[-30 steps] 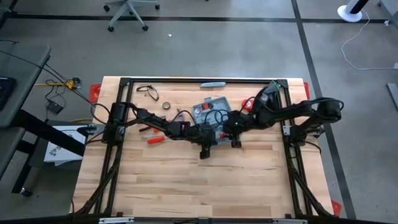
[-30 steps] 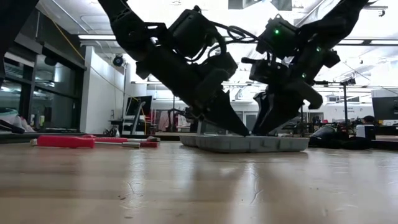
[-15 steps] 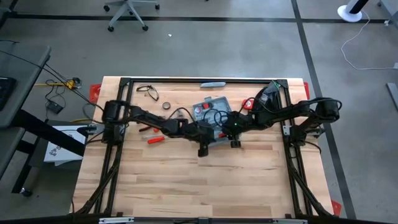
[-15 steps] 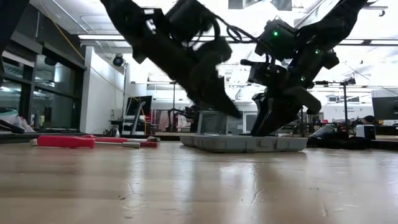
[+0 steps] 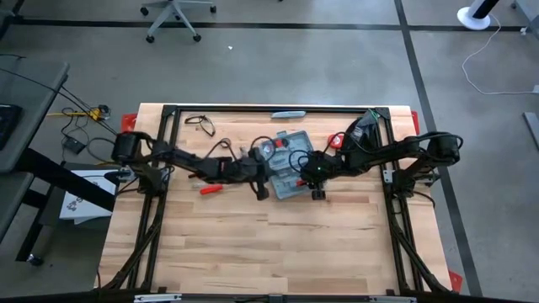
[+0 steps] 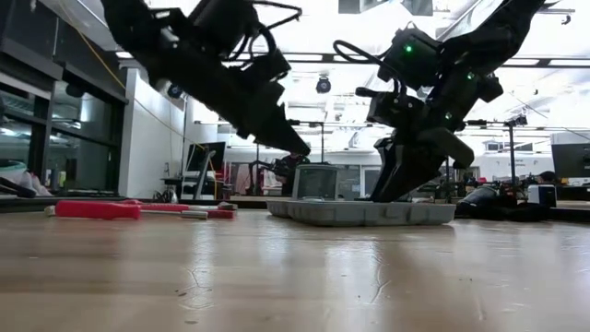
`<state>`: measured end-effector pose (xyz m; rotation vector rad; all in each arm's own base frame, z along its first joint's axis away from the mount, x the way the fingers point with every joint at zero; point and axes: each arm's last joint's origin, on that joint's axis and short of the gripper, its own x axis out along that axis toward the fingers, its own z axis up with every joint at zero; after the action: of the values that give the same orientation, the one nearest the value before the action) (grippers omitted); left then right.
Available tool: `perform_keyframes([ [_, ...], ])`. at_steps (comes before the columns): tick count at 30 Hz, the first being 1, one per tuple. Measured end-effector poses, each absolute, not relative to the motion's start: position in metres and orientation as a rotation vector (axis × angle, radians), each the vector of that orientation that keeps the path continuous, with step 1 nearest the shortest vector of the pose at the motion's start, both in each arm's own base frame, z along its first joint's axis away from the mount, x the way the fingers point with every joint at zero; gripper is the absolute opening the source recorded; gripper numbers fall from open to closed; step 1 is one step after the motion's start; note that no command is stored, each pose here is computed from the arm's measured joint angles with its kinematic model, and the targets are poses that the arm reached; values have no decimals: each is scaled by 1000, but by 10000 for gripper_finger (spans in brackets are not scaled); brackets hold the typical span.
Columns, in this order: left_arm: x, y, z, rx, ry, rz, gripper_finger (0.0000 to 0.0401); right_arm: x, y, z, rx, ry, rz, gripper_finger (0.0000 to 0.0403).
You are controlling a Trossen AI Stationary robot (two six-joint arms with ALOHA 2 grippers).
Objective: Prefit tool cases
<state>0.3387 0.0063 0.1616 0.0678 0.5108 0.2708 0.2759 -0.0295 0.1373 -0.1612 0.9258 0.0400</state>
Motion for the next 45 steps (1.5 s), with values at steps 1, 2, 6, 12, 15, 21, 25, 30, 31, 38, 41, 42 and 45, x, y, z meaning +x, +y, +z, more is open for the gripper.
perform_keyframes([
  [1, 338, 9, 160, 60, 498, 270, 0, 276, -29, 138, -162, 928, 40, 135],
  [2, 340, 12, 158, 49, 491, 267, 0, 277, -30, 139, -163, 930, 38, 135],
  [6, 345, 21, 142, 19, 505, 255, 0, 286, -30, 153, -205, 949, 31, 135],
  [12, 361, 26, 125, 2, 517, 222, 0, 292, -30, 171, -243, 1031, 61, 135],
  [15, 366, 26, 117, 2, 537, 217, 0, 293, -30, 173, -243, 1047, 68, 135],
  [21, 369, 29, 105, -2, 570, 217, 0, 299, -21, 160, -251, 1073, 110, 135],
  [25, 370, 32, 104, -26, 567, 215, 0, 314, -10, 143, -320, 1173, 146, 135],
  [30, 369, 33, 102, -27, 571, 217, 0, 329, -9, 138, -374, 1261, 117, 135],
  [31, 369, 33, 103, -27, 571, 216, 0, 330, -10, 139, -371, 1266, 114, 135],
  [38, 369, 33, 102, -31, 573, 197, 0, 332, -18, 159, -291, 1300, 90, 135],
  [41, 369, 32, 102, -21, 573, 193, 0, 331, -23, 163, -236, 1293, 107, 135],
  [42, 369, 32, 102, -14, 575, 191, 0, 331, -25, 163, -218, 1293, 113, 135],
  [45, 369, 32, 102, -13, 574, 190, 0, 330, -30, 162, -172, 1292, 134, 135],
])
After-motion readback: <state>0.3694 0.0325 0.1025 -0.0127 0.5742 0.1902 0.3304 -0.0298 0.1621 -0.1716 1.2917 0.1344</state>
